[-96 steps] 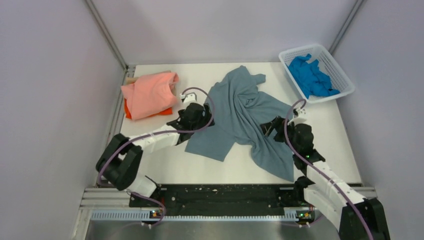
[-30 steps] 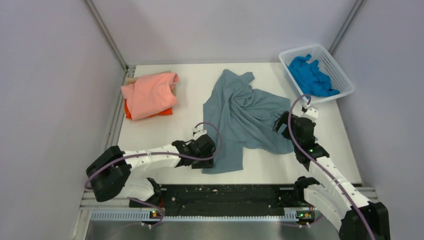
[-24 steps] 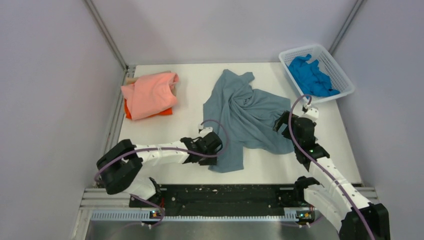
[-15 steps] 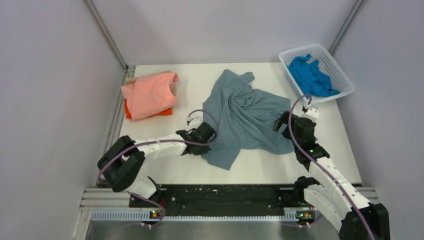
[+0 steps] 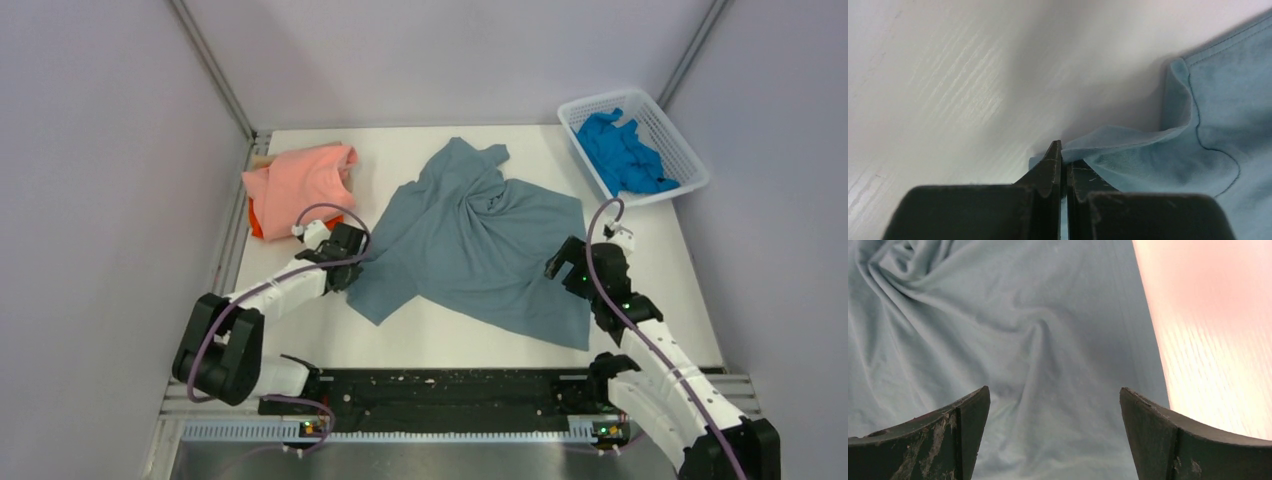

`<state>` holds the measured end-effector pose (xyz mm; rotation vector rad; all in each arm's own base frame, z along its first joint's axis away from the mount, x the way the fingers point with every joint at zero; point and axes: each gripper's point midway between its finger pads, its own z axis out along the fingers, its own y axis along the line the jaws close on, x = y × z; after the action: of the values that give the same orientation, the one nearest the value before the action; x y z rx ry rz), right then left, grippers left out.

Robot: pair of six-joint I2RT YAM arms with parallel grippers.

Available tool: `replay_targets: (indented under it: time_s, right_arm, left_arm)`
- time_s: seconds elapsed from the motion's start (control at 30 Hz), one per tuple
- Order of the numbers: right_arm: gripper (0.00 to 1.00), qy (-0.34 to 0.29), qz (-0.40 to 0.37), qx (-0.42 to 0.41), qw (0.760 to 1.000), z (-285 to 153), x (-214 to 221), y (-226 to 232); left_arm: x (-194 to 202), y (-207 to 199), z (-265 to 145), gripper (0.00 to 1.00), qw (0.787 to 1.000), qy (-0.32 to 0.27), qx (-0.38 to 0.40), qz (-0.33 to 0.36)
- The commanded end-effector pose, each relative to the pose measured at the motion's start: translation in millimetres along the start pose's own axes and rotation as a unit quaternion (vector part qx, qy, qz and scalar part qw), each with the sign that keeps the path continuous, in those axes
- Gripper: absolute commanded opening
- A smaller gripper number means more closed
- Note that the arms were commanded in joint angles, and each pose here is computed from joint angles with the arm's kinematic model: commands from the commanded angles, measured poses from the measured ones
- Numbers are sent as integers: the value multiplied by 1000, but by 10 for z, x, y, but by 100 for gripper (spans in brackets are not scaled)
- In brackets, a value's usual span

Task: Fold and stack the t-shirts
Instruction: Flatten out the tshirt

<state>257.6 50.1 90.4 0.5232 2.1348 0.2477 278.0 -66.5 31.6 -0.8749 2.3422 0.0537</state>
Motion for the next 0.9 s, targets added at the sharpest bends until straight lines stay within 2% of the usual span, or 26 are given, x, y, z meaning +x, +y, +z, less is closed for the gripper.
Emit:
replay_targets:
  time_s: [0.0,0.07,0.23,0.33,0.43,0.53,0.67,0.87]
  right_arm:
    - [99,67,31,16,997,-171,297,-95]
    - [99,103,30,24,994,-272,445,-149]
    - [99,149,104,80,980,-371,742,-328]
    - [99,169,114,120,972,-447,787,-417]
    - [98,188,128,118,967,-470,827,-361]
    - [98,219,120,139,958,-532,919,-411]
    - [98,227,98,160,956,-547,934,-493]
    - [92,255,72,180,947,-529,1051,-584]
  left_arm:
    - [-135,-267,-39,0,997,-5,69,-17]
    - [-97,-350,-60,0,995,1,100,-19]
    - [-139,-285,-124,0,995,-12,99,-25]
    - [-138,-277,-156,0,994,-14,107,-24]
    - [-146,-297,-178,0,994,-11,111,-17]
    - [-164,-294,-197,0,994,-12,109,-14]
    - [-196,-289,-229,0,994,-18,111,-12]
    - [-231,-288,-243,0,994,-24,109,-13]
